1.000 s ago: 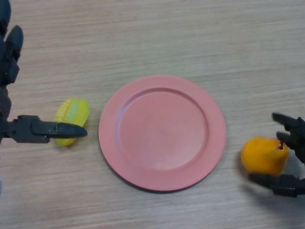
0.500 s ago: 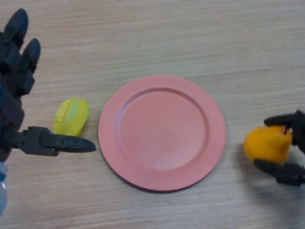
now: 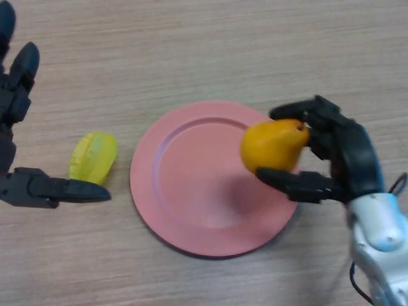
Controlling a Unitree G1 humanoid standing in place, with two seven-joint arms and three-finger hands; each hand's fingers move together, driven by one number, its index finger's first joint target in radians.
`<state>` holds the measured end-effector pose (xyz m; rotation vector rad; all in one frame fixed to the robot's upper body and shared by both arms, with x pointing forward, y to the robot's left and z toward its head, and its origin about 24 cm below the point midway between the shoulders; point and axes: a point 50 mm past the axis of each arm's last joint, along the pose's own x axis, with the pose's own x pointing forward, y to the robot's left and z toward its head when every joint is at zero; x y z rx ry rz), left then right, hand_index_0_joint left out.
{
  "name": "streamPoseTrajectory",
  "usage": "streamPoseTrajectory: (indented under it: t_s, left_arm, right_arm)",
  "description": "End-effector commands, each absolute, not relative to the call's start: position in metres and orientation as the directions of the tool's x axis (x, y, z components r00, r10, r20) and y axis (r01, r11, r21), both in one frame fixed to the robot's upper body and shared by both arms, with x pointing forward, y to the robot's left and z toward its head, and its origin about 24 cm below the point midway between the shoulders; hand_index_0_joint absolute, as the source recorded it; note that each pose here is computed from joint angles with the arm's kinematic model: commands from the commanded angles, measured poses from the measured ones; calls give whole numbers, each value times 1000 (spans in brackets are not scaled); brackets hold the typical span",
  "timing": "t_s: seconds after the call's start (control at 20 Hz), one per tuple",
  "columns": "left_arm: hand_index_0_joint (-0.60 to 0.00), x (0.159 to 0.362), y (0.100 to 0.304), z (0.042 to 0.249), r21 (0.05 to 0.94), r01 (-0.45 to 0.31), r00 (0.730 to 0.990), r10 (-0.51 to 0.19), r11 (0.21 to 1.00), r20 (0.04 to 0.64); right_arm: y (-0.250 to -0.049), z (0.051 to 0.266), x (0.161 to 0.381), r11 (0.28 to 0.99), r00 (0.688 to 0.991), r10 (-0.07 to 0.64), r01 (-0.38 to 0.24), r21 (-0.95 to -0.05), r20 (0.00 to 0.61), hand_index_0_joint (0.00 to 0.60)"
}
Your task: Pick up the yellow pear and place it on the plate
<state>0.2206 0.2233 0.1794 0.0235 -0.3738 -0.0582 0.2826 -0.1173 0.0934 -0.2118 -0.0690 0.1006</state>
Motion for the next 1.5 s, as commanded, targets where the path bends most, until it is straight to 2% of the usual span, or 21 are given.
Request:
streamPoseTrajectory:
  t_s: [0.05,0.1,0.2,0.35,0.4,0.45,0.5,0.55,0.6,0.65,0.7,0.85,0.95,1.05,1.3,1.45,1.5]
  left_arm:
    - [0,211,231,211,108,34,851,-85,994,519]
    - [0,213,231,212,113,27,848,-83,993,523]
    - [0,214,230,213,127,26,848,-89,992,522]
    - [0,216,229,212,158,34,854,-111,987,509]
    - [0,216,227,210,193,29,848,-127,981,514]
    - [0,216,227,210,200,29,847,-131,979,514]
    - [0,216,226,209,208,30,848,-135,978,512]
    - [0,217,226,209,217,29,849,-138,976,510]
    - [0,217,225,207,238,21,849,-143,971,509]
    - [0,217,225,205,253,12,850,-143,967,508]
    - [0,216,226,204,260,1,851,-138,966,508]
    - [0,215,226,204,255,6,852,-139,967,505]
    - [0,213,223,205,259,8,844,-145,966,517]
    - [0,211,223,206,253,5,836,-143,967,530]
    - [0,205,226,208,238,30,844,-152,971,514]
    - [0,207,226,204,234,30,853,-147,972,501]
    - [0,207,226,202,233,46,864,-156,971,479]
  right_arm:
    - [-100,123,283,977,945,175,-131,-170,275,600]
    - [-91,119,284,972,941,204,-161,-173,269,600]
    - [-85,109,285,967,946,220,-178,-185,240,600]
    - [-84,101,287,967,960,207,-171,-187,191,600]
    - [-83,97,286,954,964,217,-175,-242,157,600]
    - [-83,95,286,950,964,221,-178,-258,149,551]
    - [-82,95,286,945,963,229,-185,-271,140,401]
    - [-82,95,286,940,962,236,-191,-281,135,301]
    - [-81,95,285,933,959,251,-204,-296,130,151]
    - [-81,97,285,930,956,261,-211,-302,136,51]
    - [-81,99,285,932,953,263,-210,-297,150,0]
    - [-84,104,284,937,953,249,-193,-291,172,0]
    - [-86,114,281,946,949,247,-193,-262,194,0]
    - [-91,130,277,955,938,241,-182,-236,251,0]
    - [-116,169,261,975,907,211,-167,-148,364,0]
    - [-135,183,243,983,917,184,-162,-90,355,0]
    - [-139,186,237,984,918,177,-159,-78,355,0]
